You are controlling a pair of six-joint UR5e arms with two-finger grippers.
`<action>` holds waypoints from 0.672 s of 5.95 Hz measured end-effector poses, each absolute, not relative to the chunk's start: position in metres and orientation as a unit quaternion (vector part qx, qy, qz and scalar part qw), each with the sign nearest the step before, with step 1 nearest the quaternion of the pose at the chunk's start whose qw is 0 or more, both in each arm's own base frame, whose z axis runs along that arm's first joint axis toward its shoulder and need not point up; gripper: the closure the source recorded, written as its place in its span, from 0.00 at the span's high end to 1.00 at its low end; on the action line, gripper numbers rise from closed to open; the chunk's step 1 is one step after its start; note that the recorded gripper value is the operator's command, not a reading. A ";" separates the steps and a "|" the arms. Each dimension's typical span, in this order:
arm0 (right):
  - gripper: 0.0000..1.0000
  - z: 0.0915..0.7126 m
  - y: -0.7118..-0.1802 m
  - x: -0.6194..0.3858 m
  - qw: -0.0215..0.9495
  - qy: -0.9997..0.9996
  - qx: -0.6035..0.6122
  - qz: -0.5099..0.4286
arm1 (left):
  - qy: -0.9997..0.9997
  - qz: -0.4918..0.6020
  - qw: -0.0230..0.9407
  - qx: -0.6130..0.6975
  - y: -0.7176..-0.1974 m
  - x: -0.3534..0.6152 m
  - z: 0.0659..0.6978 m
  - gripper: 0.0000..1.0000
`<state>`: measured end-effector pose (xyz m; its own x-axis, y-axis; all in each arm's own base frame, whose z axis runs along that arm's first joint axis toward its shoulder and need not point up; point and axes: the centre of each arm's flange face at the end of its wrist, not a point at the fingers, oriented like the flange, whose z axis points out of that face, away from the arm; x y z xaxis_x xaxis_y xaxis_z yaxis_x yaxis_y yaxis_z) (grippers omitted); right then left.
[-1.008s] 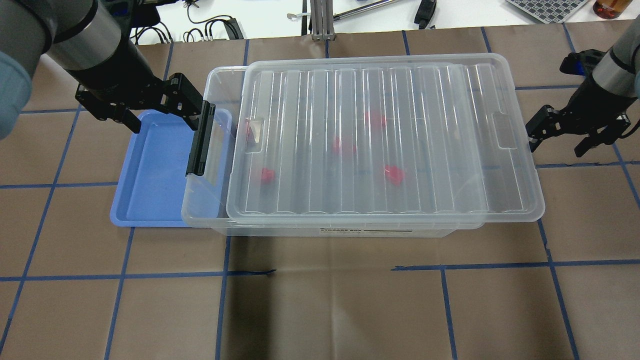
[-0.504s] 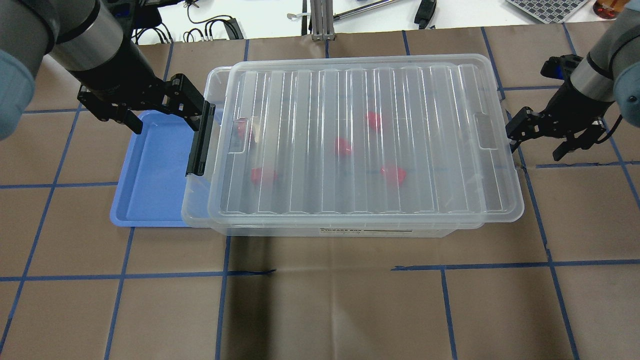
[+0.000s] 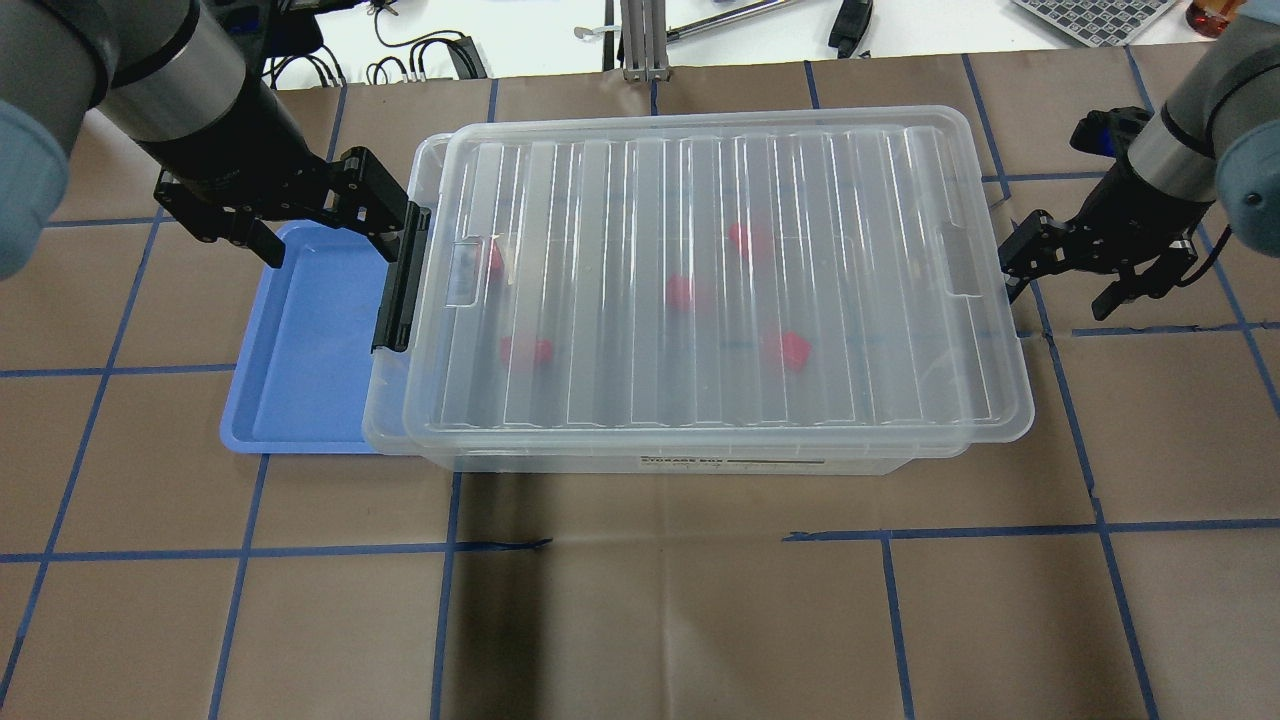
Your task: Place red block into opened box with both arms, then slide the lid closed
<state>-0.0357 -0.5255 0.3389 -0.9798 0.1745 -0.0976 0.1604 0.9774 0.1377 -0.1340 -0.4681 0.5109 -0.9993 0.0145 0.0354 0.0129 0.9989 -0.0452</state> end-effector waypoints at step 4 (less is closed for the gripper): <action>1.00 0.439 -0.557 -0.026 0.025 0.999 0.047 0.011 | -1.000 0.023 0.018 -0.007 -0.468 -0.134 0.511 0.98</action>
